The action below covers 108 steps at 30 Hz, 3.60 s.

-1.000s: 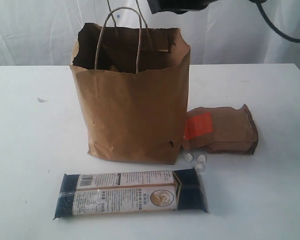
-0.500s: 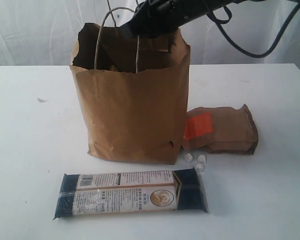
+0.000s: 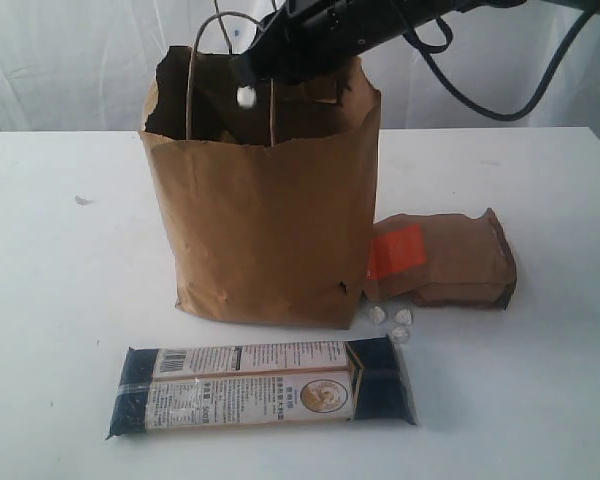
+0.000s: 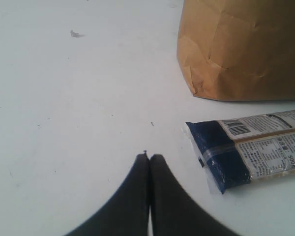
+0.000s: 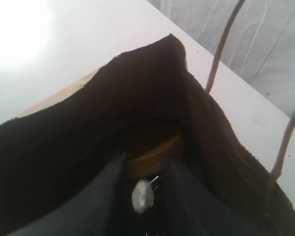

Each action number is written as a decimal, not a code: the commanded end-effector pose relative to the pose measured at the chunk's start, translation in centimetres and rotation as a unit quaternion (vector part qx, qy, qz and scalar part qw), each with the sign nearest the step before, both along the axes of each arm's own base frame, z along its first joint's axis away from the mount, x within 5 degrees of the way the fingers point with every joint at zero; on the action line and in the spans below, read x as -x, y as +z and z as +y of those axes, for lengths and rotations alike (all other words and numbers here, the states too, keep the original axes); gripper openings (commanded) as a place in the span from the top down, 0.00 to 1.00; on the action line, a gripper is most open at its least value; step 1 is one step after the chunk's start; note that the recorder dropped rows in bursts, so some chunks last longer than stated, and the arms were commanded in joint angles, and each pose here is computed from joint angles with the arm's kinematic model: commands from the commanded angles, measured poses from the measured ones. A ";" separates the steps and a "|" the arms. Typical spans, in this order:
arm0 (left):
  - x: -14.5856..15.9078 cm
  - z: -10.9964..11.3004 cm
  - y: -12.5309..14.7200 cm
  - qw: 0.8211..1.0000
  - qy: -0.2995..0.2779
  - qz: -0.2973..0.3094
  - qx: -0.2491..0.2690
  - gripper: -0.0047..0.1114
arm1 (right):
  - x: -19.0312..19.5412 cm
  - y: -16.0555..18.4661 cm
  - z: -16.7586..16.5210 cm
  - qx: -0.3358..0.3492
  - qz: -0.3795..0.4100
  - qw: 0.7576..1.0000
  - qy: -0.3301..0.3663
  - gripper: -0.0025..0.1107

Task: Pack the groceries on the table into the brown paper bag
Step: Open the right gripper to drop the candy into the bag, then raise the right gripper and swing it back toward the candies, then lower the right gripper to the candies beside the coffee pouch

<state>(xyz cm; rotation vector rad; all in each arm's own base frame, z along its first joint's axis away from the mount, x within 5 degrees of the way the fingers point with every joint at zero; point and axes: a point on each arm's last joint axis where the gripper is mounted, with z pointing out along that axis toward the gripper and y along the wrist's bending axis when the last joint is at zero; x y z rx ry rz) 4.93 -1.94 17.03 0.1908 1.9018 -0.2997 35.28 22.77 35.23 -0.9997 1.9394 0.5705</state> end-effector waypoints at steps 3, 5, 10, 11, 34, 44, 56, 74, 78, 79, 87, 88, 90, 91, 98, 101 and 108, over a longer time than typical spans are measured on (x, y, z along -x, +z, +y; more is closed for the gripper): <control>0.0 0.0 -0.1 1.000 0.001 0.001 0.003 0.96 | 0.5 1.2 -0.1 -0.011 -0.013 1.000 -0.002 0.50; 0.0 0.0 -0.1 1.000 0.001 0.001 0.003 0.96 | 1.1 2.5 -0.5 -0.021 -0.029 0.999 -0.006 0.50; 0.0 0.0 -0.1 1.000 0.001 0.001 0.003 0.96 | 2.8 4.9 -2.5 0.025 -0.060 0.997 -0.030 0.50; 0.0 0.0 -0.1 1.000 0.001 0.001 0.003 0.96 | 3.0 4.9 -3.1 0.051 -0.052 0.996 -0.046 0.50; 0.0 0.0 -0.1 1.000 0.001 0.001 0.003 0.96 | 7.9 8.5 -7.7 0.145 -0.041 0.982 -0.109 0.50; 0.0 0.0 -0.1 1.000 0.001 0.001 0.003 0.96 | 15.4 7.2 -11.8 0.112 -0.061 0.983 -0.131 0.50; 0.0 0.0 -0.1 1.000 0.001 0.001 0.003 0.96 | 20.7 0.4 -14.3 0.082 0.042 0.981 -0.170 0.50; 0.0 0.0 -0.1 1.000 0.001 0.001 0.003 0.96 | 15.1 -11.3 -11.7 0.087 0.108 0.967 -0.216 0.64; 0.0 0.0 -0.1 1.000 0.001 0.001 0.003 0.96 | 13.2 -14.3 -11.0 0.104 0.141 0.957 -0.232 0.64; 0.0 0.0 -0.1 1.000 0.001 0.001 0.003 0.96 | 12.7 -15.0 -11.0 0.099 0.148 0.953 -0.245 0.66; 0.0 0.0 -0.1 1.000 0.001 0.001 0.003 0.96 | 10.4 -17.7 -12.0 0.071 0.183 0.928 -0.316 0.93; 0.0 0.0 -0.1 1.000 0.001 0.001 0.003 0.96 | 10.3 -17.9 -12.1 0.073 0.184 0.928 -0.317 0.96; 0.0 0.0 -0.1 1.000 0.001 0.001 0.003 0.96 | 10.2 -17.9 -12.3 0.071 0.179 0.928 -0.320 0.98; 0.0 0.0 -0.1 1.000 0.001 0.001 0.003 0.96 | 10.0 -17.9 -12.4 0.070 0.176 0.928 -0.321 0.98; 0.0 0.0 -0.1 1.000 0.001 0.001 0.003 0.96 | 8.0 -17.8 -13.7 0.066 0.170 0.919 -0.349 0.98; 0.0 0.0 -0.1 1.000 0.001 0.001 0.003 0.96 | 7.0 -17.8 -14.0 0.081 0.176 0.917 -0.348 0.98; 0.0 0.0 -0.1 1.000 0.001 0.001 0.003 0.96 | 4.7 -17.6 -14.3 0.109 0.182 0.916 -0.340 0.98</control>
